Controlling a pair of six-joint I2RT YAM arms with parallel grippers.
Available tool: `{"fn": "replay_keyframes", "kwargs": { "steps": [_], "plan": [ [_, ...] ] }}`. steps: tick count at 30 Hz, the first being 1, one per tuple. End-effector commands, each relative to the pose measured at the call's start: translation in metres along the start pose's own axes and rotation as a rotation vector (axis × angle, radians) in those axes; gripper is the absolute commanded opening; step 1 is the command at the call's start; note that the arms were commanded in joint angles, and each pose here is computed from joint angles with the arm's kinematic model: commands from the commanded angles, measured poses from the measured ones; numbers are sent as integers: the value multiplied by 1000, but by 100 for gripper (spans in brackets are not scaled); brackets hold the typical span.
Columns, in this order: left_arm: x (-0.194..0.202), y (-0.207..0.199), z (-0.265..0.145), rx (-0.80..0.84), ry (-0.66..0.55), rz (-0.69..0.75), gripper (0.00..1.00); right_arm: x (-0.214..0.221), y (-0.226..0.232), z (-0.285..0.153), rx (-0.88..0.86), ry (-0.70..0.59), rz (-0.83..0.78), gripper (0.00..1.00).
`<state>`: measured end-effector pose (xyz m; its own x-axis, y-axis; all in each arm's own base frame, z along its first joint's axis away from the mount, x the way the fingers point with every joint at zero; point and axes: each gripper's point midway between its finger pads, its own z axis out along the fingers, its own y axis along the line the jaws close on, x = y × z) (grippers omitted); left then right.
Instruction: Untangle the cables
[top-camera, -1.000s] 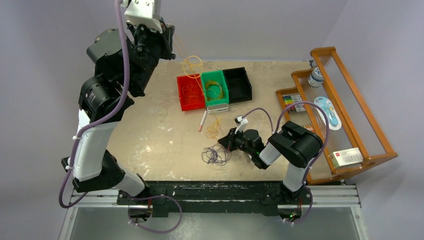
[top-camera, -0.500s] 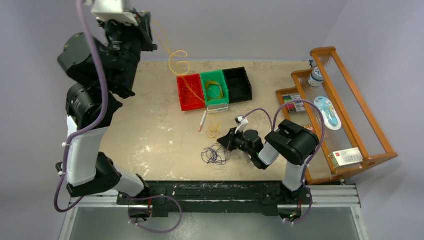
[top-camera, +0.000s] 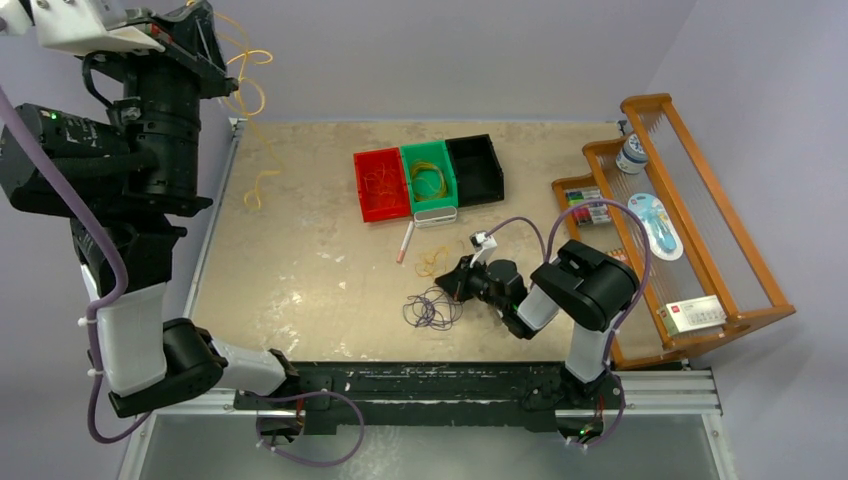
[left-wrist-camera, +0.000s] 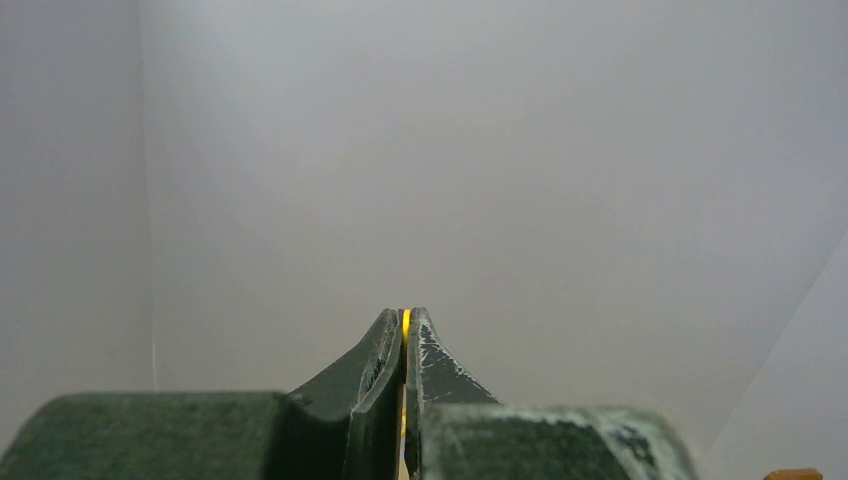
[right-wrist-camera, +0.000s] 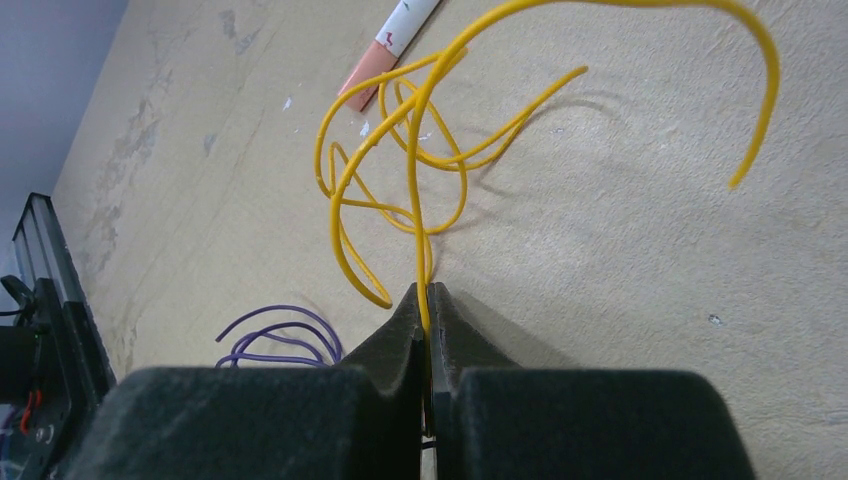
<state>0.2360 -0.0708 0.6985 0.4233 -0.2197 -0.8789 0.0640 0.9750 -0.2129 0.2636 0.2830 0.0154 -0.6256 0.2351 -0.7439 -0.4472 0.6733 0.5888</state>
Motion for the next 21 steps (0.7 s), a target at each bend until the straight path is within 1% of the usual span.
{"fn": "replay_keyframes", "kwargs": {
  "steps": [1,6,9,11,16,17,19,21],
  "plan": [
    [20,-12,7,11,41,30,0,2,-2,-9,14,18,-45,0],
    [40,-23,6,45,90,29,0,-30,21,-19,-42,-58,-124,1],
    [48,-29,6,71,111,28,0,-56,32,-26,-38,-115,-205,7],
    [52,-33,6,86,118,25,0,-76,39,-34,-24,-162,-247,15],
    [59,-47,6,142,132,9,0,-104,45,-57,25,-219,-308,45],
    [62,-51,6,154,136,2,0,-113,46,-63,37,-252,-308,50],
    [67,-59,6,185,145,-6,0,-126,51,-73,46,-296,-332,58],
    [74,-68,7,211,157,-9,0,-139,60,-83,31,-336,-372,62]
  ]
}}
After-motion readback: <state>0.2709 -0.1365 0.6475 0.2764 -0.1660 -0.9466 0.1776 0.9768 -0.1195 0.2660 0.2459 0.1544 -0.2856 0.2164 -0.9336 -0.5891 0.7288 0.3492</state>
